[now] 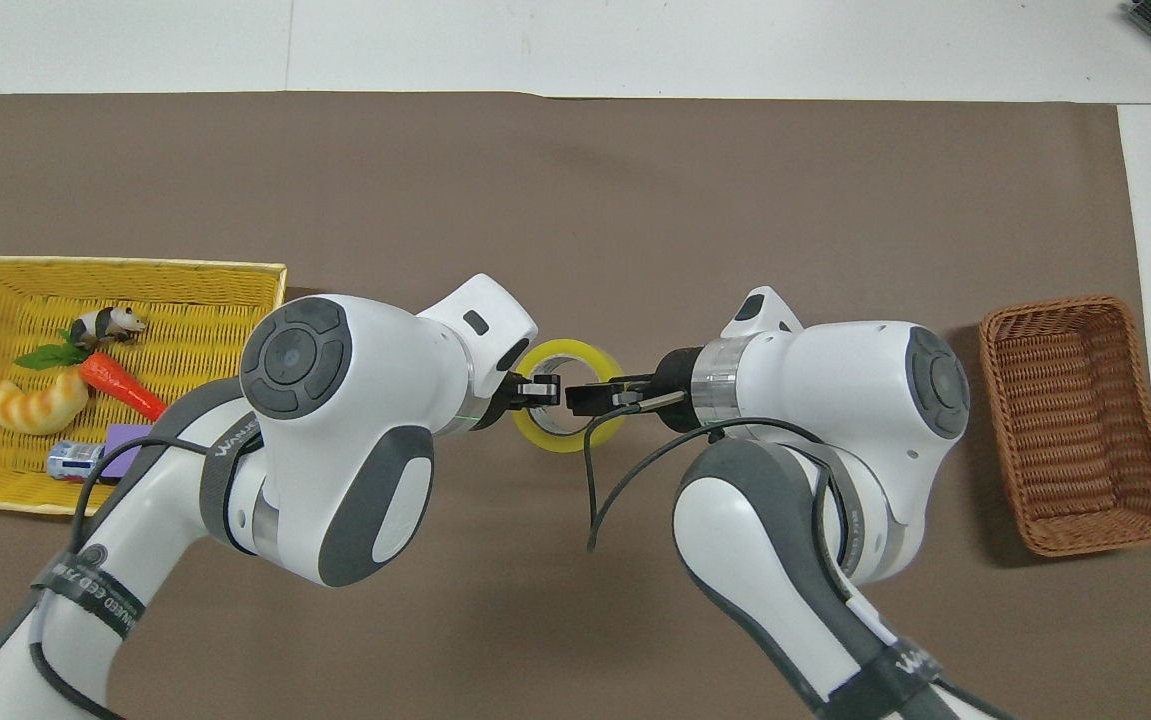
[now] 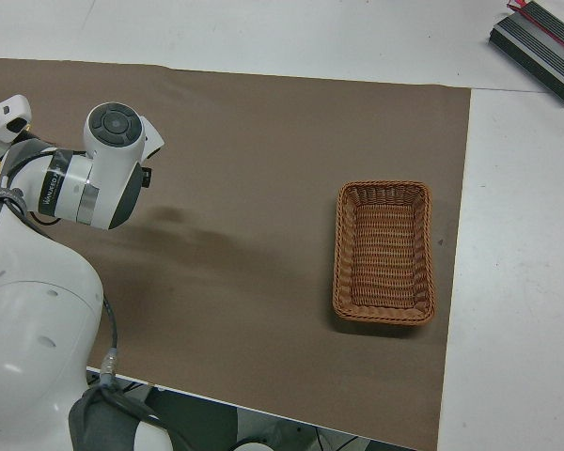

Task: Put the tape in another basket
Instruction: 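Carry the tape toward the right gripper with the left gripper, then close the right gripper on the tape roll's edge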

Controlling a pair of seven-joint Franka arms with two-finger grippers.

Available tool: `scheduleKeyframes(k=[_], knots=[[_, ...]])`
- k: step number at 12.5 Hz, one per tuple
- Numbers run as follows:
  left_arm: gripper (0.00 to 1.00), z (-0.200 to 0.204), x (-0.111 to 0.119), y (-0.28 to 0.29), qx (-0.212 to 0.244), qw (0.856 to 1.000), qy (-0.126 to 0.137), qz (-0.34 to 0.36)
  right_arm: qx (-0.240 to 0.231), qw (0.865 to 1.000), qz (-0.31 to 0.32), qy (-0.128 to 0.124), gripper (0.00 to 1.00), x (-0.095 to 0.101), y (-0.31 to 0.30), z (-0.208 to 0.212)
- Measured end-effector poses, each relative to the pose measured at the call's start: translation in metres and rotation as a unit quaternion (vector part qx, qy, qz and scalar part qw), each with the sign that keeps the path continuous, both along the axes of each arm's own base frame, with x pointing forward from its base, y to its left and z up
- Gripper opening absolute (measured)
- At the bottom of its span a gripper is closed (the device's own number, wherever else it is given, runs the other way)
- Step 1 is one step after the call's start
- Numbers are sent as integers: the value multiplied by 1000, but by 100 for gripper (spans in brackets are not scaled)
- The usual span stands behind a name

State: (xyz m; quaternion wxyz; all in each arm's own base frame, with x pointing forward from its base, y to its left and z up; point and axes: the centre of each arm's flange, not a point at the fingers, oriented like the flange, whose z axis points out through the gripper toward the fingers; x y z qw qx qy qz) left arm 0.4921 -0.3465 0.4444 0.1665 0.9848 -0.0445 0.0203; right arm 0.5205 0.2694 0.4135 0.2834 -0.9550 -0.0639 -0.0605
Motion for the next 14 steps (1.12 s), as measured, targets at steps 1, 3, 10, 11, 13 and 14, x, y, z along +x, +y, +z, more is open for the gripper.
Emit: scheduleKeyframes(k=[1,3,10,11,13,14], knots=[[22,4,0,-1,-4,1000,-2,0,0,1000,-6,5,80,0,0,-2],[22,6,-1,-2,-5,1000,-2,2,1,1000,-26,18,50,0,1,-1],[22,13,-2,-3,-11,1000,-2,12,3,998,-47,30,2,2,-1,0],[22,13,-2,-3,-11,1000,-1,12,4,998,-51,33,0,1,-1,0],[22,13,-2,-3,-10,1000,0,12,3,998,-54,38,0,1,0,-1],[22,12,-3,-3,-9,1000,3,11,1,998,-52,42,0,0,1,-1]])
